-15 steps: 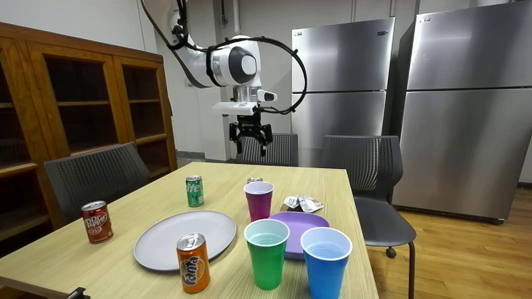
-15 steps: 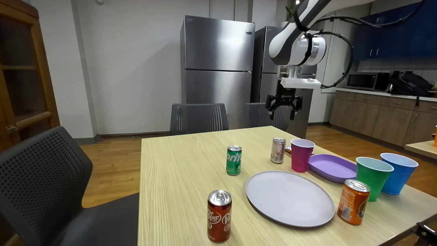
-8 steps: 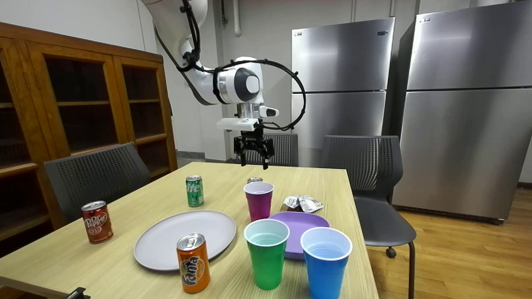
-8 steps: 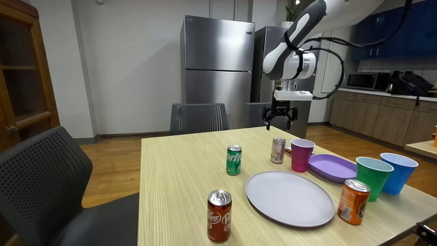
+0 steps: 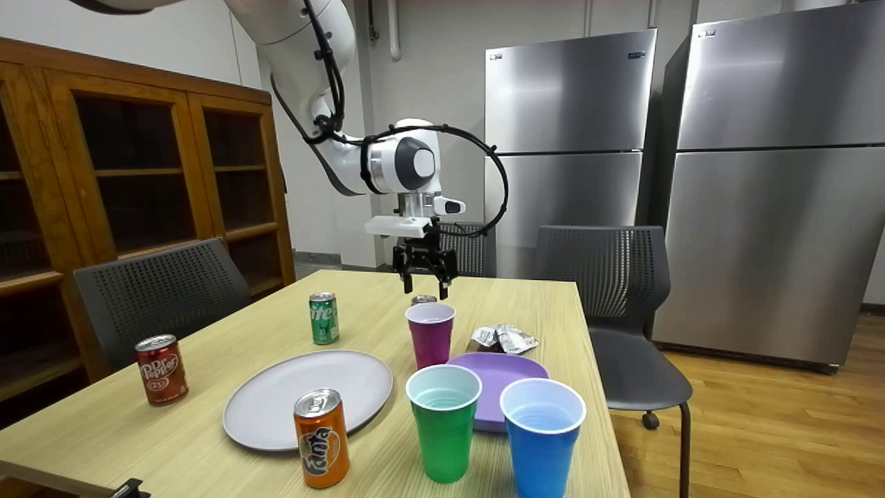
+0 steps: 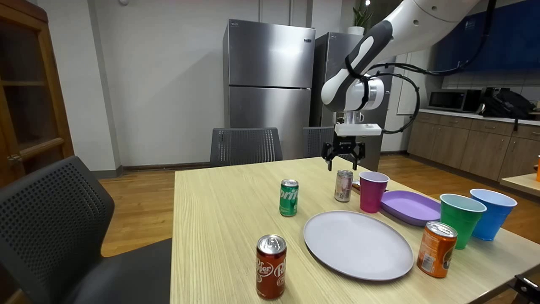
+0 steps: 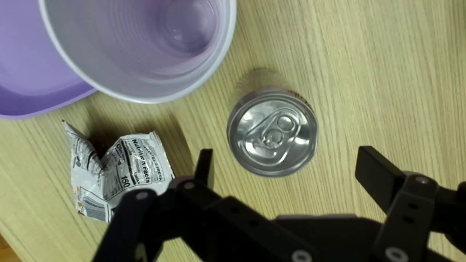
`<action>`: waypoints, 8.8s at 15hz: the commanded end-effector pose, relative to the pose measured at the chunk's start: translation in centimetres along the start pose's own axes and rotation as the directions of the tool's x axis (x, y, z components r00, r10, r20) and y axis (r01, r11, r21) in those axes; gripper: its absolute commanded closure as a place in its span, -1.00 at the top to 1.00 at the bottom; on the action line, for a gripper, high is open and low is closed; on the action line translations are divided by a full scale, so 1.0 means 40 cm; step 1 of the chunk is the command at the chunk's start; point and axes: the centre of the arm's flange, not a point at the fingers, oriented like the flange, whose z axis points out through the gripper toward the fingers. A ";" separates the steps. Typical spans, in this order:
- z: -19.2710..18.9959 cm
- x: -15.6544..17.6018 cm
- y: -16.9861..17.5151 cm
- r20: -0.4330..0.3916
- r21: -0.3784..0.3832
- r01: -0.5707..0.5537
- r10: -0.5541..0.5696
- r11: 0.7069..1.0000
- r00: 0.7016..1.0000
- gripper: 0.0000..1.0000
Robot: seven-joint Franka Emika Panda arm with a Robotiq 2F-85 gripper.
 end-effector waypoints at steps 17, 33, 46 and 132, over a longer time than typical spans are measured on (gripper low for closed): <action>0.055 -0.003 0.014 0.051 -0.027 -0.025 0.026 0.999 0.998 0.12; -0.013 -0.025 0.010 0.002 -0.012 -0.028 0.028 1.000 1.000 -0.23; -0.119 -0.002 0.100 -0.079 0.003 -0.142 0.142 0.990 0.987 -0.23; -0.088 -0.315 0.290 0.049 0.063 -0.476 0.474 0.877 0.879 1.00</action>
